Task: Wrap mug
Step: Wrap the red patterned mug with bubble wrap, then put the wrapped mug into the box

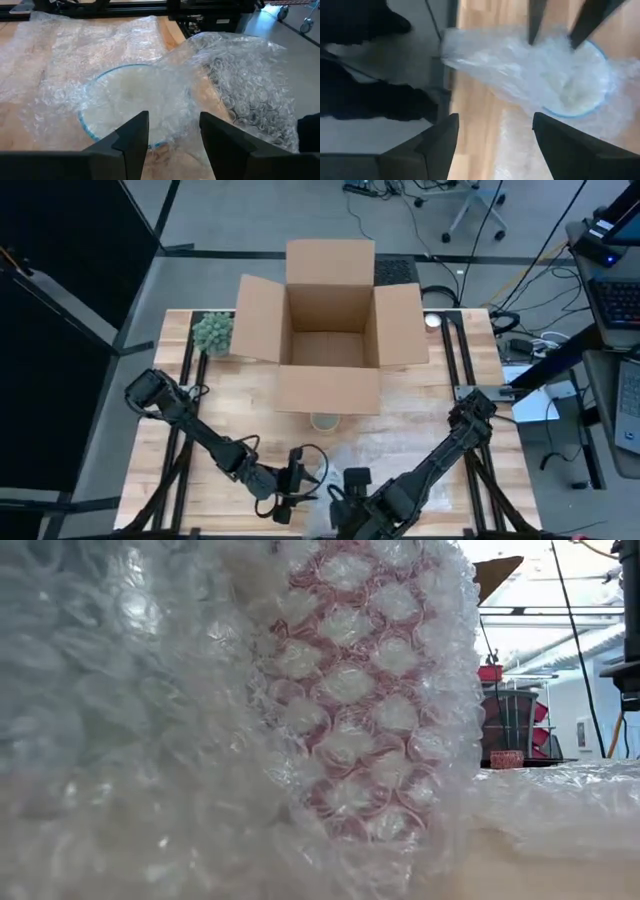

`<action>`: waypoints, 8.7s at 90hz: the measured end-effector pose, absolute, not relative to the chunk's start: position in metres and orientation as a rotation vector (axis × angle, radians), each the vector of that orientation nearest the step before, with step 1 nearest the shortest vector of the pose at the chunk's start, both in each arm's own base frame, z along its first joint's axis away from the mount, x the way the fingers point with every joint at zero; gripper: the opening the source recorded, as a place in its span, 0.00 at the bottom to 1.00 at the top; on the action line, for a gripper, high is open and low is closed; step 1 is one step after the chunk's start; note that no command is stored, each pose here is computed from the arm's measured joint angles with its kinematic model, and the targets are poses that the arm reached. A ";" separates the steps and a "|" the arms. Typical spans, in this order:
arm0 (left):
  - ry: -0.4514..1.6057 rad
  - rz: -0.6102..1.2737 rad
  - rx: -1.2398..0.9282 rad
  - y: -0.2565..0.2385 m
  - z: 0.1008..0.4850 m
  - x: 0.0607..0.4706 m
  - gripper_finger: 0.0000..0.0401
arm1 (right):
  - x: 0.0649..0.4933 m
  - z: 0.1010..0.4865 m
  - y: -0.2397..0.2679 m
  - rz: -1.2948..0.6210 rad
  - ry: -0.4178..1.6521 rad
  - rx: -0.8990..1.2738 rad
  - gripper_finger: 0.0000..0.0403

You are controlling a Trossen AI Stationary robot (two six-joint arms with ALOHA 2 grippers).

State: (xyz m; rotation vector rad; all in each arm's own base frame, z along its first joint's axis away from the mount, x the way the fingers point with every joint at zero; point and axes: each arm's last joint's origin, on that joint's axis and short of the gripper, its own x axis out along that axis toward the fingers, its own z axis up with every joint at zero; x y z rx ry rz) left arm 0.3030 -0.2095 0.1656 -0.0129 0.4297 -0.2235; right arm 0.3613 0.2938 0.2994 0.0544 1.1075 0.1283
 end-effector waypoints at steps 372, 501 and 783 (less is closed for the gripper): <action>0.450 -0.244 -0.082 -0.205 0.154 0.320 0.42 | 0.391 0.263 0.218 -0.171 1.263 -0.125 0.60; 0.448 -0.259 -0.088 -0.205 0.154 0.320 0.42 | 0.418 0.175 0.267 -0.004 1.343 -0.155 0.60; 0.533 0.100 -0.052 -0.146 0.205 0.221 0.42 | 0.434 0.264 -0.192 -0.433 1.243 0.386 0.04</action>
